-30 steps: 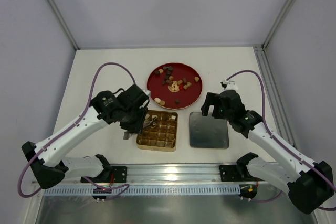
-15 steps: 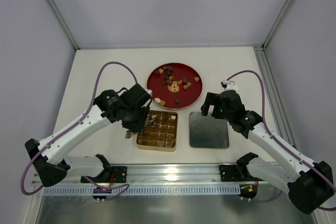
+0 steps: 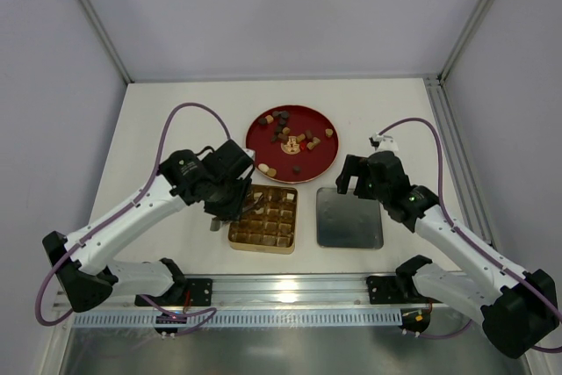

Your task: Pack the chocolate

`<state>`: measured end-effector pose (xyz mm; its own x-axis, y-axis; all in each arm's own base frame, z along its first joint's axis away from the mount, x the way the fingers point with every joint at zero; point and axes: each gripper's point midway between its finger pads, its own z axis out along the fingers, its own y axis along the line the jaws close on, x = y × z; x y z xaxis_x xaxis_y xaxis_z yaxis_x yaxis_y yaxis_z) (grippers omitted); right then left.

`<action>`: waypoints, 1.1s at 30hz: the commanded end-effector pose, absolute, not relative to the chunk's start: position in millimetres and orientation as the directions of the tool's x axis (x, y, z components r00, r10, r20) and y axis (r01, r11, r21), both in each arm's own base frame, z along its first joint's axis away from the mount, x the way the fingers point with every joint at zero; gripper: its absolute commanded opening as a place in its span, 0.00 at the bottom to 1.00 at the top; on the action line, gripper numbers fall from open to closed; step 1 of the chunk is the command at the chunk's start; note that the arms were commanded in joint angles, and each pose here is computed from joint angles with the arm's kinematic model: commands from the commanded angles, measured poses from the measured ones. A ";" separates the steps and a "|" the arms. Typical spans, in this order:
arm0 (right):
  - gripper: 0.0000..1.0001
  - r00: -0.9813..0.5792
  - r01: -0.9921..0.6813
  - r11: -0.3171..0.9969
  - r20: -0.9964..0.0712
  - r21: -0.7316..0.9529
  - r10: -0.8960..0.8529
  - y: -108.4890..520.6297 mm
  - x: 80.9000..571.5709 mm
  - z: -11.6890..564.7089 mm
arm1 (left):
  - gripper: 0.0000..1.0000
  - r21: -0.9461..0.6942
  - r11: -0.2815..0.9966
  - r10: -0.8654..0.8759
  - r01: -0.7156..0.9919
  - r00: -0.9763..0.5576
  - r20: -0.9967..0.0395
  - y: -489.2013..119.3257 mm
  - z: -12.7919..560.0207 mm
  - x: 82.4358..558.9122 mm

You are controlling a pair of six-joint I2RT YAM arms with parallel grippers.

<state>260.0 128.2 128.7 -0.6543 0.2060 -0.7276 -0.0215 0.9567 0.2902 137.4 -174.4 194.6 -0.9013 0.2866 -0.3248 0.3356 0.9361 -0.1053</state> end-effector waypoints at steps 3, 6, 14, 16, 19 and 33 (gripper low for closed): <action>1.00 -0.630 -0.026 0.952 -0.744 0.306 0.222 130.6 266.8 135.2 | 0.39 -0.136 0.928 0.267 0.345 -0.876 -0.401 -182.6 219.8 146.5; 1.00 -0.629 -0.032 0.952 -0.746 0.306 0.219 131.6 267.8 138.4 | 0.41 -0.139 0.927 0.256 0.349 -0.857 -0.448 -184.5 238.8 154.5; 1.00 -0.638 -0.091 0.948 -0.748 0.306 0.181 140.5 268.5 151.4 | 0.41 -0.132 0.969 0.114 0.211 -0.848 -0.518 -164.9 259.4 225.9; 1.00 -0.642 -0.114 0.944 -0.748 0.310 0.167 143.9 267.9 153.4 | 0.41 -0.137 0.977 0.060 0.161 -0.832 -0.552 -158.2 263.8 253.2; 1.00 -0.648 -0.141 0.939 -0.747 0.312 0.151 147.3 266.5 156.8 | 0.41 -0.122 0.991 -0.028 0.053 -0.813 -0.581 -139.5 258.2 298.1; 1.00 -0.643 -0.154 0.933 -0.750 0.324 0.154 146.8 260.4 156.5 | 0.43 -0.059 0.976 -0.204 -0.208 -0.794 -0.572 -36.8 159.3 435.7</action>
<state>257.5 145.2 143.6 -0.6760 0.1416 -0.7232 -0.1338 0.9415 0.3095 407.7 -46.5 158.6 -0.8465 -0.2126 -0.4882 -0.2171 0.9750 -0.0482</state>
